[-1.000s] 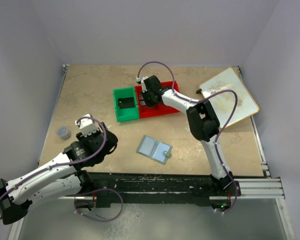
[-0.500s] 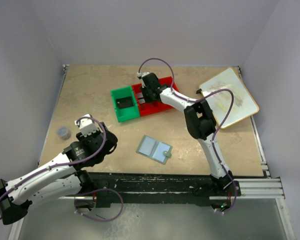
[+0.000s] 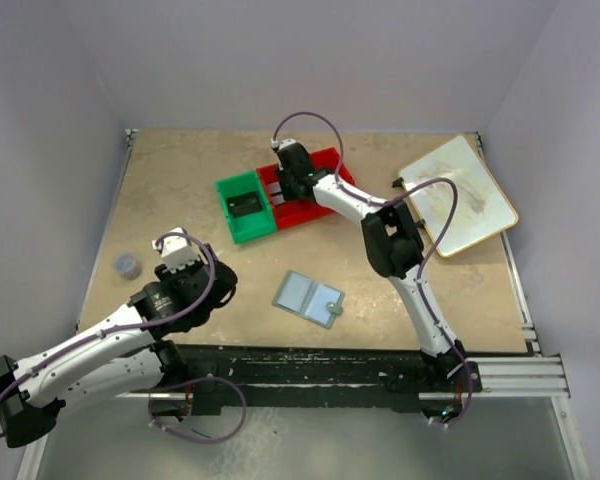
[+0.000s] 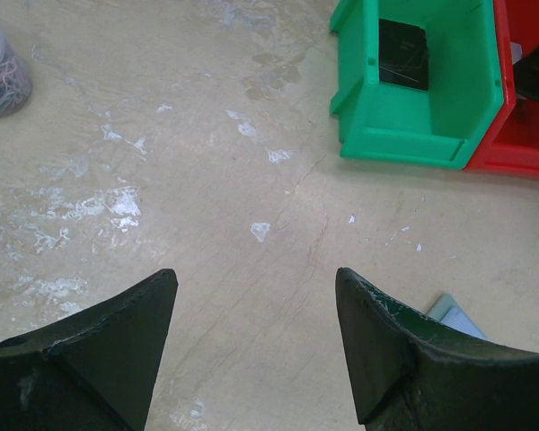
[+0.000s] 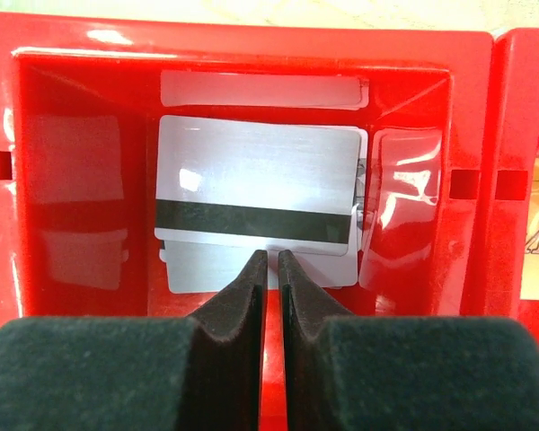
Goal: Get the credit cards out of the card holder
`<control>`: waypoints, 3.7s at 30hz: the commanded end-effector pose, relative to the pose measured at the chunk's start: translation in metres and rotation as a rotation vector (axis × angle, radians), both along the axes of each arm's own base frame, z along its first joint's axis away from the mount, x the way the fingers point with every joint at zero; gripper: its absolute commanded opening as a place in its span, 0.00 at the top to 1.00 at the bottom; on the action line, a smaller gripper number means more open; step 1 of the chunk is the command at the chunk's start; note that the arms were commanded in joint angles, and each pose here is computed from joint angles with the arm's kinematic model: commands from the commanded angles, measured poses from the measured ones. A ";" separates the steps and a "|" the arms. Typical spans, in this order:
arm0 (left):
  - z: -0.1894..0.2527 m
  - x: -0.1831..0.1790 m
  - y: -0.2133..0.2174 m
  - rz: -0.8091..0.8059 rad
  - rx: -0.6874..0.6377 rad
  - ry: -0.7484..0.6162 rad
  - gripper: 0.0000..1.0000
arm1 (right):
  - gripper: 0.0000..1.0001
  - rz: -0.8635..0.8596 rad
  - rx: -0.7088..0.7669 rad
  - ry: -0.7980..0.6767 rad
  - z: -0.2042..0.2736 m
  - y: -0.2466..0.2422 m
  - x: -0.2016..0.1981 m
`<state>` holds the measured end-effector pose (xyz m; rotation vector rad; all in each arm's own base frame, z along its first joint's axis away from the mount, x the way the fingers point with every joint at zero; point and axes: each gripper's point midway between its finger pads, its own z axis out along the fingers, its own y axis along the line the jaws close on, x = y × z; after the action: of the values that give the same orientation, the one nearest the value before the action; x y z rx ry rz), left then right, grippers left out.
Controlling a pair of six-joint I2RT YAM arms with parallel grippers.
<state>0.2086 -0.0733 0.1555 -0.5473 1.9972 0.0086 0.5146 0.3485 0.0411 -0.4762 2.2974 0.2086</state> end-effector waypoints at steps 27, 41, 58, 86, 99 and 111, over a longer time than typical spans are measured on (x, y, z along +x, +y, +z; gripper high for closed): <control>0.026 0.038 -0.012 0.004 0.024 0.002 0.26 | 0.86 -0.086 -0.048 -0.010 0.003 -0.003 -0.004; -0.005 0.033 -0.015 -0.026 0.000 0.092 0.26 | 0.81 -0.135 -0.046 -0.036 -0.009 -0.001 0.009; 0.002 0.027 0.006 0.062 0.031 0.065 0.26 | 0.78 -0.102 0.054 -0.116 0.065 0.006 0.010; 0.039 0.009 0.047 0.204 -0.014 -0.083 0.26 | 0.81 0.185 0.203 -0.096 0.083 0.121 -0.066; 0.039 0.013 0.041 0.182 -0.013 -0.075 0.26 | 0.80 0.134 0.000 -0.109 0.013 0.116 -0.041; 0.037 0.011 0.041 0.176 -0.021 -0.071 0.26 | 0.83 0.050 -0.080 -0.100 -0.030 0.101 -0.038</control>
<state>0.2160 -0.0313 0.1816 -0.7155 1.9024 0.0966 0.4781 0.4620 0.0334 -0.5830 2.1601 0.1931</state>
